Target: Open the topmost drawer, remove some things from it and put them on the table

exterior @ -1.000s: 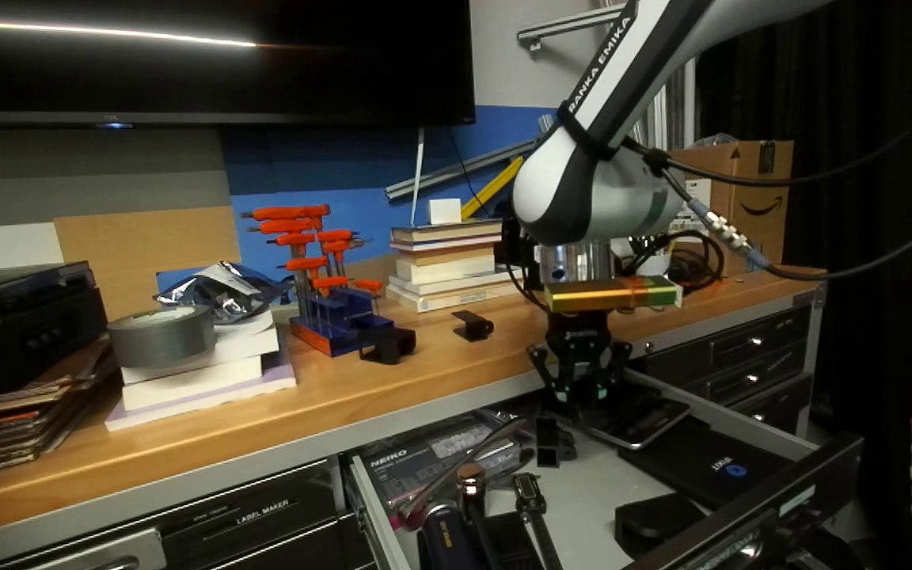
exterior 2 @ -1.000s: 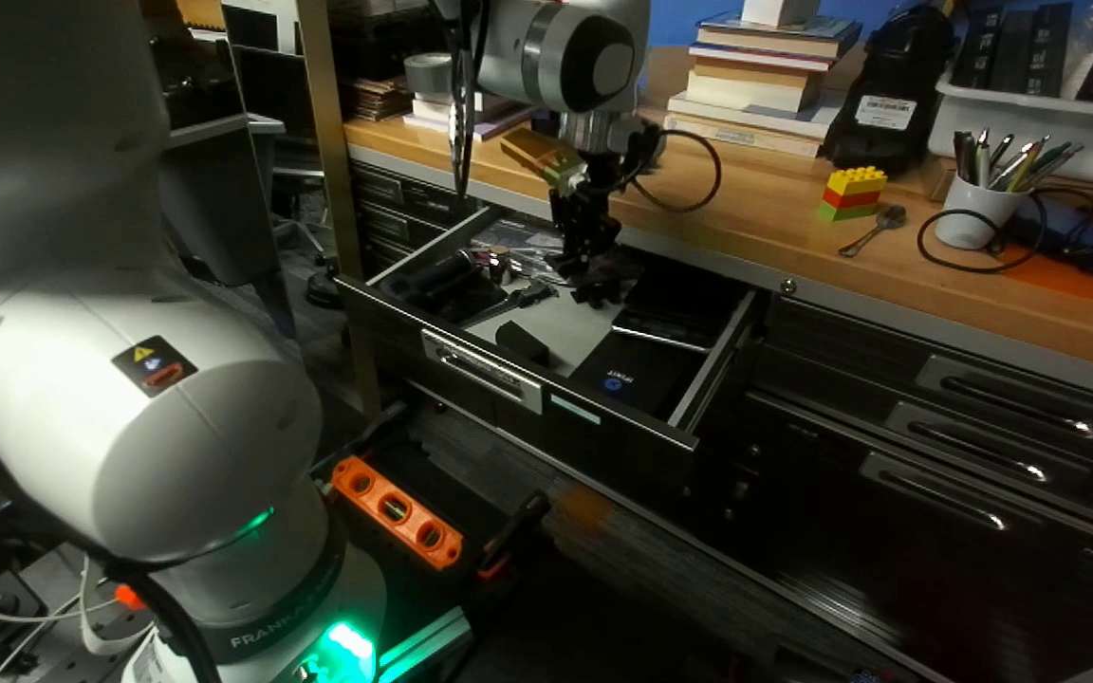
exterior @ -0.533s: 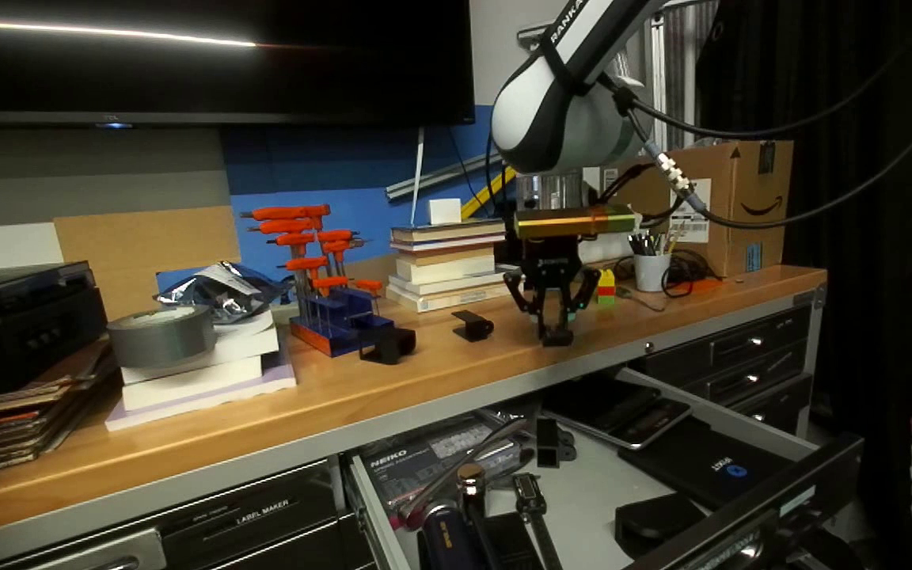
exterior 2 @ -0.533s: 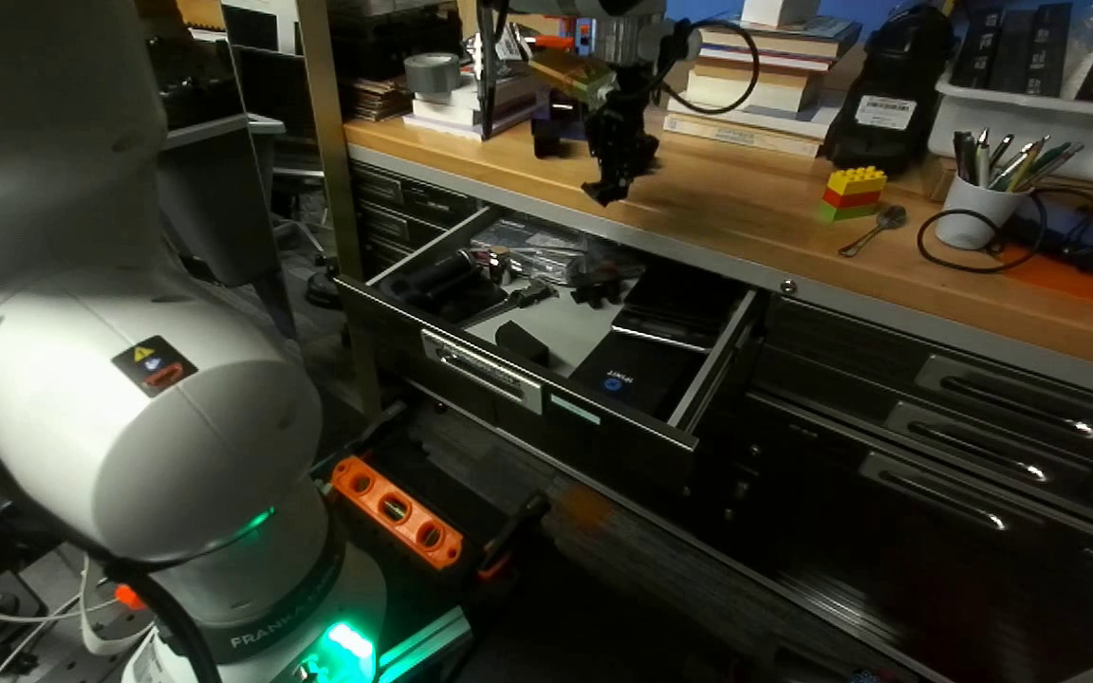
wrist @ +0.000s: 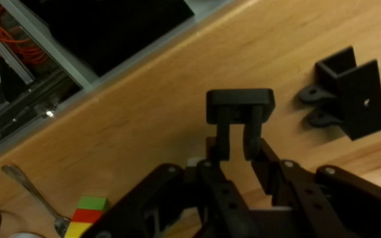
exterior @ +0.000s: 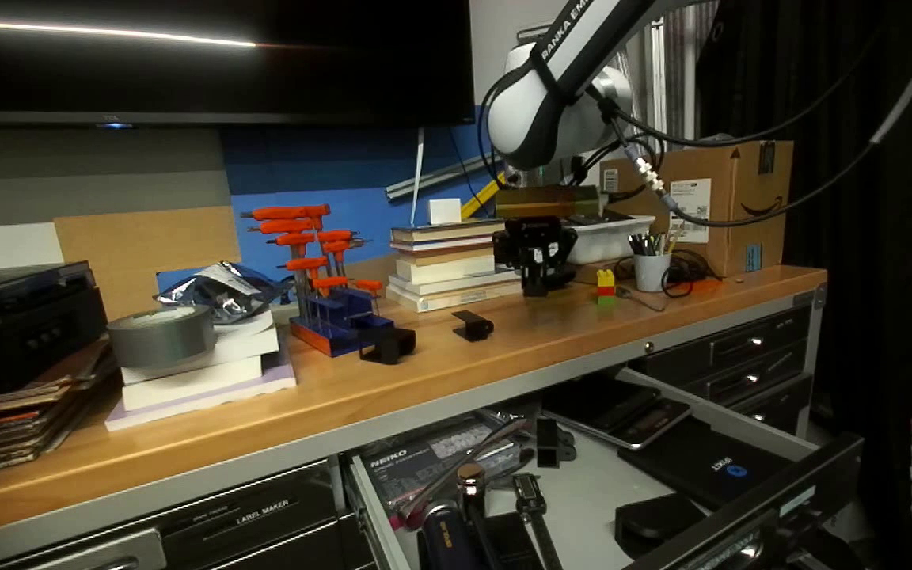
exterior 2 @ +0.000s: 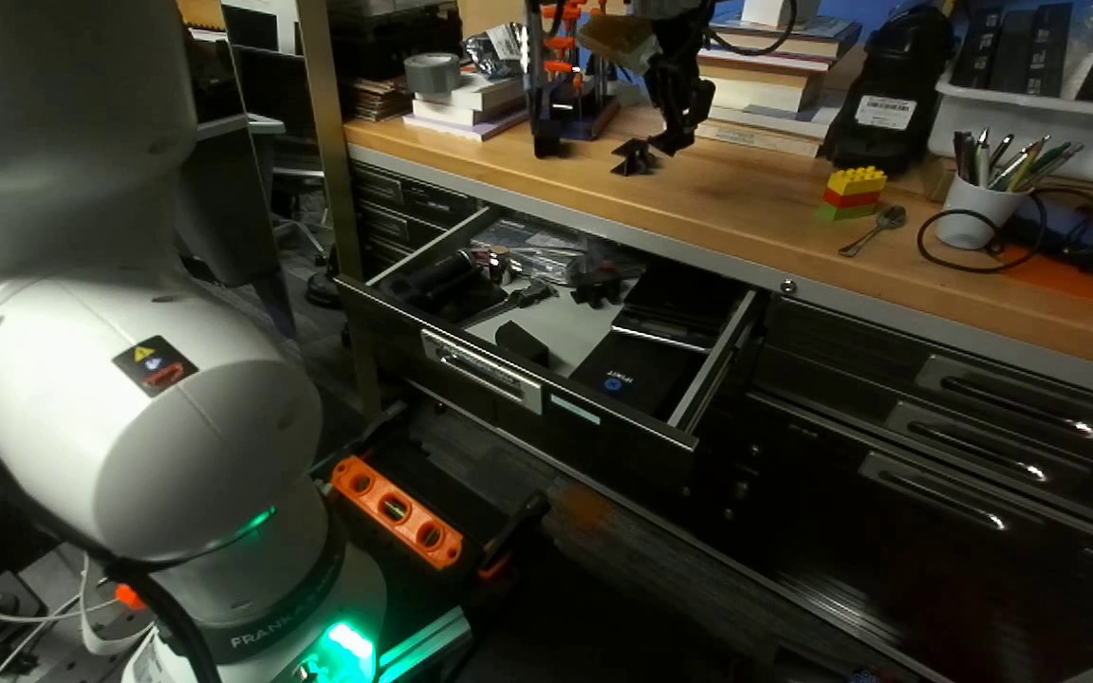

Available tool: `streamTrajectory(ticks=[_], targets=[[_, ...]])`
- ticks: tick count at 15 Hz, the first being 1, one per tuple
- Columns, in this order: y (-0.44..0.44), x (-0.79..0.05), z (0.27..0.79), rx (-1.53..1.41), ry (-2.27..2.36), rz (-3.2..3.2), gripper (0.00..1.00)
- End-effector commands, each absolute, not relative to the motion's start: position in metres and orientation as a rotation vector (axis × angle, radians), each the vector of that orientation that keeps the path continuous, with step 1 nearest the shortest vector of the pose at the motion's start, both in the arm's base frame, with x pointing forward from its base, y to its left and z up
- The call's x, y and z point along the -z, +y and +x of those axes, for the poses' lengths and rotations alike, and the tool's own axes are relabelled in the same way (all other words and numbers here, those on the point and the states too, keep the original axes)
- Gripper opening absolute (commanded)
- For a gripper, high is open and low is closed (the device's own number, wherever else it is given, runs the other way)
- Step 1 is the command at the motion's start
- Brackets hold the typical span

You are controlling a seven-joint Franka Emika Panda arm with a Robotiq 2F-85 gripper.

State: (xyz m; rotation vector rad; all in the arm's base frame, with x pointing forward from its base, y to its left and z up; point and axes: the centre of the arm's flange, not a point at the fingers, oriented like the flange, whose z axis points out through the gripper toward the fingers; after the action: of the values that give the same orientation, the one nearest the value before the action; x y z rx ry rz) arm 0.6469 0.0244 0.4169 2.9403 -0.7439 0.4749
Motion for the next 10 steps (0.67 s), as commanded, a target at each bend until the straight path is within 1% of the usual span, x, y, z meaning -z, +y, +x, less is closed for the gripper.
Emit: streamTrajectory(ticks=[1, 5, 10], targets=[[0.020, -0.404, 0.705, -0.716, -0.878, 2.868, 0.10], [0.010, -0.377, 0.739, -0.877, -0.980, 2.778, 0.10], [0.002, -0.362, 0.761, -0.946, -1.044, 2.666, 0.10]])
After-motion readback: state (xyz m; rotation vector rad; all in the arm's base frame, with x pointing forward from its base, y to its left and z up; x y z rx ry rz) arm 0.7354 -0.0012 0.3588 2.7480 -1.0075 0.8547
